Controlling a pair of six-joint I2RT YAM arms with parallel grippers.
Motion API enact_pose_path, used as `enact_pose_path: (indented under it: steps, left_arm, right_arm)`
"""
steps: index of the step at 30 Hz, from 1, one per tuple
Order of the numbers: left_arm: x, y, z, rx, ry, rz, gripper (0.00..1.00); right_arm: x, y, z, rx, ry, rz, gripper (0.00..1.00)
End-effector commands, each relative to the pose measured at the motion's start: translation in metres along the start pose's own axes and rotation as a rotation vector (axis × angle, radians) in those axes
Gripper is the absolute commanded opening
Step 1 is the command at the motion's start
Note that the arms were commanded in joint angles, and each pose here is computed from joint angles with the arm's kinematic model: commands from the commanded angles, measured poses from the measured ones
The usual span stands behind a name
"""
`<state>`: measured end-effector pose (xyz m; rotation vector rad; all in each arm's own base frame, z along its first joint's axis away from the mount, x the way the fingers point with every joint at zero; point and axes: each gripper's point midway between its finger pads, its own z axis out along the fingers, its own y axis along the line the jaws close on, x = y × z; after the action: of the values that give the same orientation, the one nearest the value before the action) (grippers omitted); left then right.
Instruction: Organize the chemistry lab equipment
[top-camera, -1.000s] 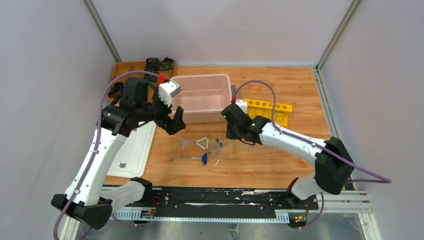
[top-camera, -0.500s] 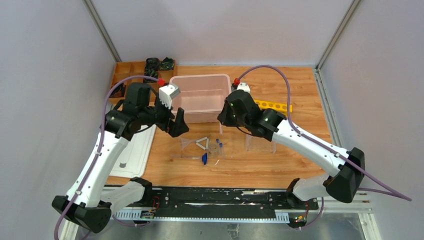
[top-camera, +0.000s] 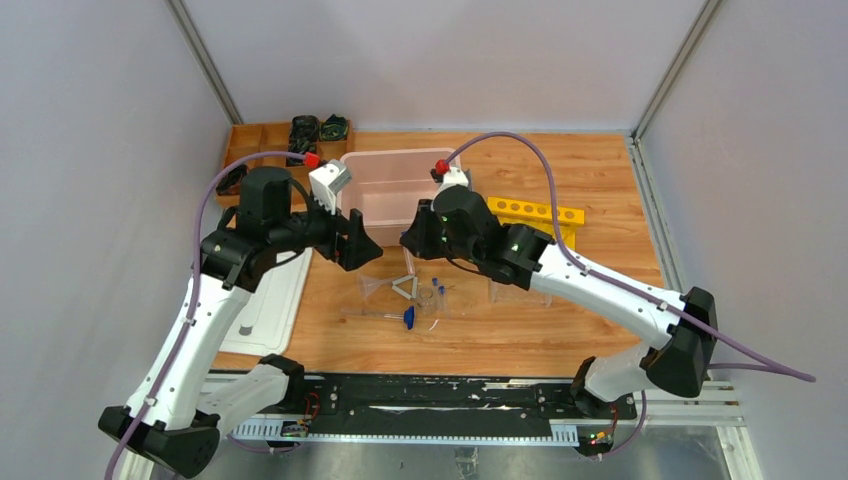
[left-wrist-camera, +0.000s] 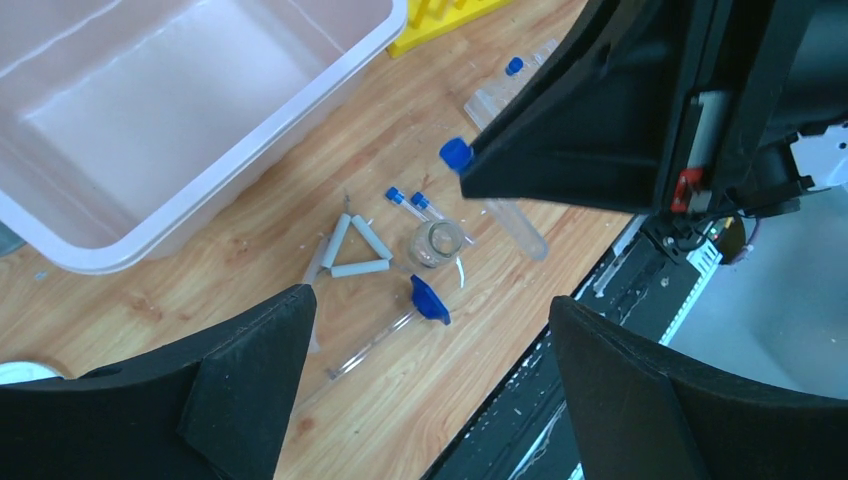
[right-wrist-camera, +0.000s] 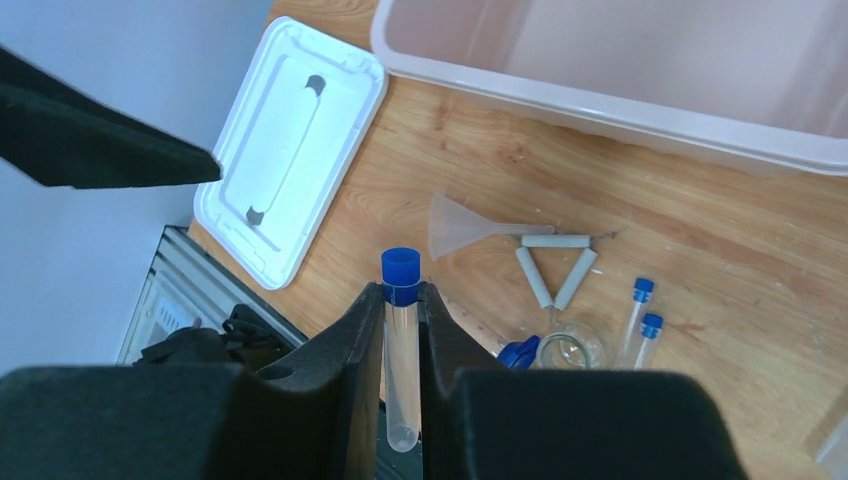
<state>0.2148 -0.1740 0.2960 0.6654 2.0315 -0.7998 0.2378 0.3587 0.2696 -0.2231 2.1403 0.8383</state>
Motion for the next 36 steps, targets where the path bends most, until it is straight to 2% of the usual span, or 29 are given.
enact_pose_path:
  steps: [1, 15, 19, 28, 34, 36]
  left_arm:
    - [-0.014, -0.008, 0.003, 0.052, -0.037, -0.002, 0.91]
    - [-0.019, -0.031, 0.004, 0.187, -0.078, -0.041, 0.74]
    - [-0.011, -0.036, 0.006, 0.231, -0.056, -0.069, 0.69]
    - [0.008, -0.036, 0.014, 0.244, -0.017, -0.147, 0.65]
    - [0.007, -0.033, 0.017, 0.234, -0.029, -0.157, 0.53]
    - [0.005, -0.031, 0.019, 0.223, -0.044, -0.159, 0.46]
  right_arm:
    - [-0.015, 0.035, -0.006, -0.119, -0.056, -0.032, 0.0]
    - [-0.021, 0.056, -0.022, -0.266, -0.138, -0.034, 0.0]
    - [-0.024, 0.056, -0.025, -0.273, -0.157, -0.023, 0.0]
    - [-0.041, 0.072, -0.028, -0.293, -0.279, 0.015, 0.0]
    - [-0.047, 0.079, -0.026, -0.296, -0.311, 0.033, 0.0]
    - [-0.047, 0.082, -0.026, -0.302, -0.317, 0.034, 0.0]
